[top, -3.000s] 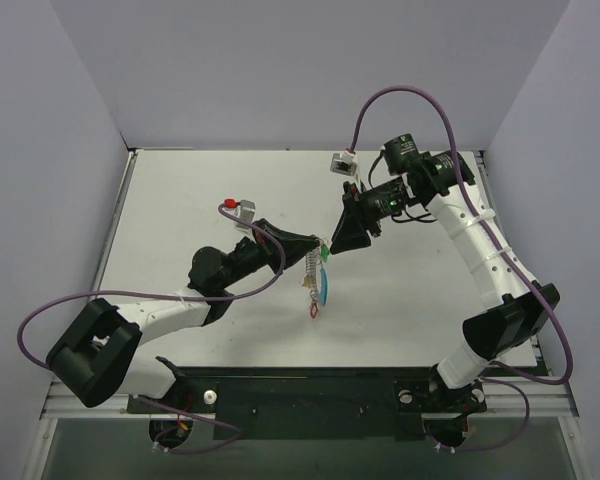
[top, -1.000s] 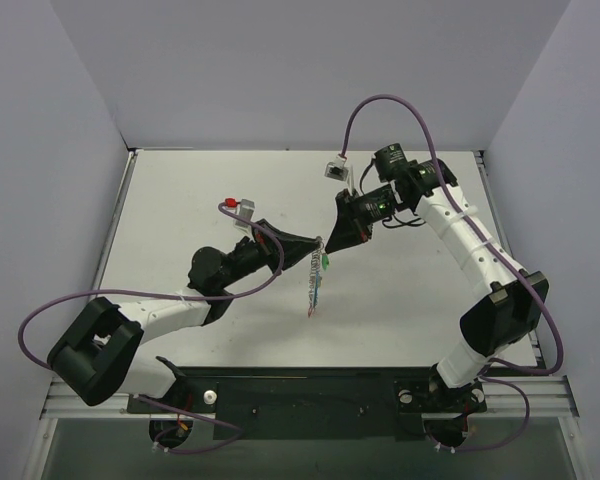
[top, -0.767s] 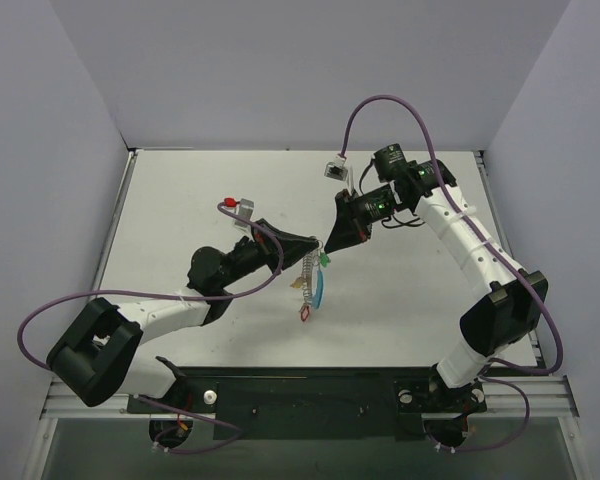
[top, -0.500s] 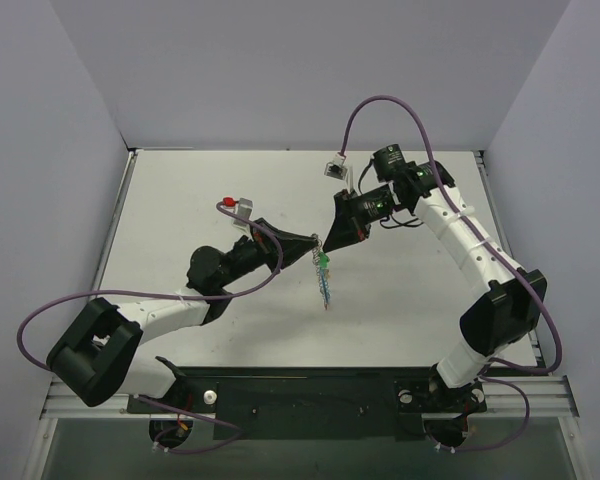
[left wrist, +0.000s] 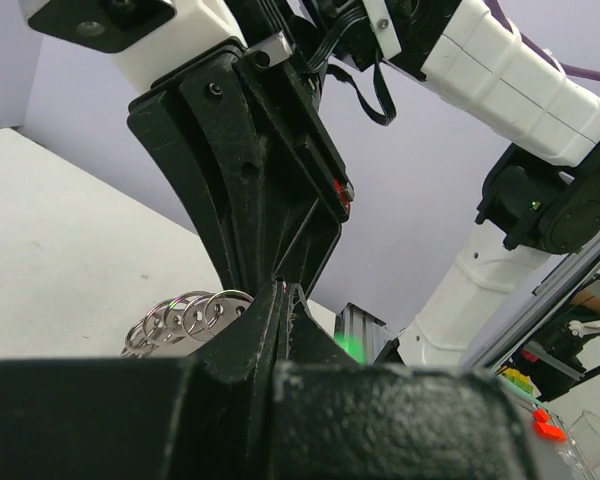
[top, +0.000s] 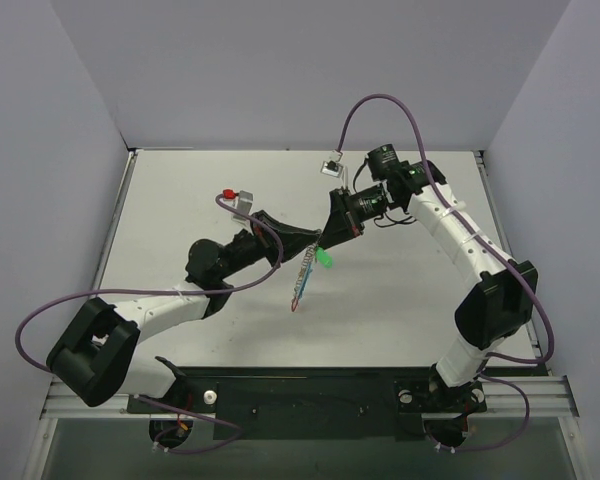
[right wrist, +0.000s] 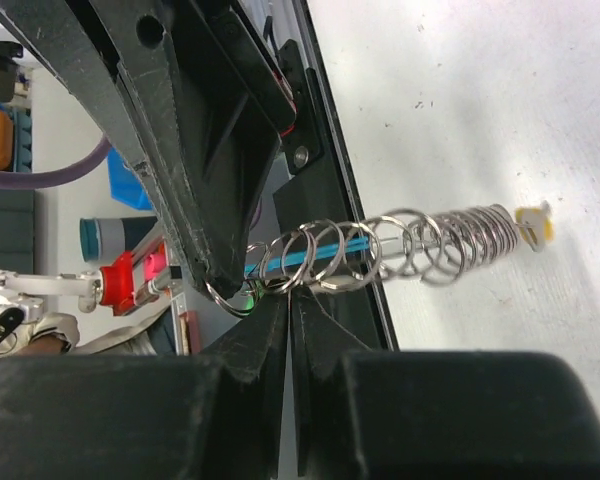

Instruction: Put the keys on the keyring

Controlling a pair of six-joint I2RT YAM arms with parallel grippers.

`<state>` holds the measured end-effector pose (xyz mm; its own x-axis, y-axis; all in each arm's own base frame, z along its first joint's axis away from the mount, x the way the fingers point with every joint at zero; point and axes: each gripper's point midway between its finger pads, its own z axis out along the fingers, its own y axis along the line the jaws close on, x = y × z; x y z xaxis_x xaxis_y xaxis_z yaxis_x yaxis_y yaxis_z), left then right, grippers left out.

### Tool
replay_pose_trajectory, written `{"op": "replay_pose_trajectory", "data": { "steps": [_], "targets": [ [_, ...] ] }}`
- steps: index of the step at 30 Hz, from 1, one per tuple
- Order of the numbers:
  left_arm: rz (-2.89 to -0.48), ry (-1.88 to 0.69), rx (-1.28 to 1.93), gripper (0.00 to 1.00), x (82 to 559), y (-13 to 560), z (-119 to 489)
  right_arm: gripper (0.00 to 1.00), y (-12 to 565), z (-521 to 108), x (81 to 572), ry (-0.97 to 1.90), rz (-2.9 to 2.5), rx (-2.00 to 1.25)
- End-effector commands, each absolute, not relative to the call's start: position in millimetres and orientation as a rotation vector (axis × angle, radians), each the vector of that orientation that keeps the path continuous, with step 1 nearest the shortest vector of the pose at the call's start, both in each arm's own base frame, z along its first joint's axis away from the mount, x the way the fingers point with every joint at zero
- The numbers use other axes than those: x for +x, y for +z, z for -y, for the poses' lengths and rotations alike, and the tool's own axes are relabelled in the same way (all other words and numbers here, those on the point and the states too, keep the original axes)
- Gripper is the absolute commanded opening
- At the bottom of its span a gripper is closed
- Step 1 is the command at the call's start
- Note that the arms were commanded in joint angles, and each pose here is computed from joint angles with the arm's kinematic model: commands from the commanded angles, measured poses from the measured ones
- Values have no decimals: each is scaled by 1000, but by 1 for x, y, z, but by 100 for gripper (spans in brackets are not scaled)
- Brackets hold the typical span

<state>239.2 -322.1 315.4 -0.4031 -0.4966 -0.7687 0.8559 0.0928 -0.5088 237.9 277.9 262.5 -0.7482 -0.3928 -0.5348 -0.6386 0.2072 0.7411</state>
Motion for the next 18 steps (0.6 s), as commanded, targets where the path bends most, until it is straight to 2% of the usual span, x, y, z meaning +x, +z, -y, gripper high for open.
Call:
{"op": "replay_pose_trajectory", "data": {
  "steps": [1,9,18],
  "targets": [
    [-650,-1552,536,0,185,438,289,0,265,-285,241,1602,-2249,-969],
    [-661,-1539,553,0,183,431,285,10,282,-272,254,1516,-2199,-945],
    [-747,-1498,638,0,183,407,288,32,291,-244,249,1297,-2099,-1084]
  ]
}}
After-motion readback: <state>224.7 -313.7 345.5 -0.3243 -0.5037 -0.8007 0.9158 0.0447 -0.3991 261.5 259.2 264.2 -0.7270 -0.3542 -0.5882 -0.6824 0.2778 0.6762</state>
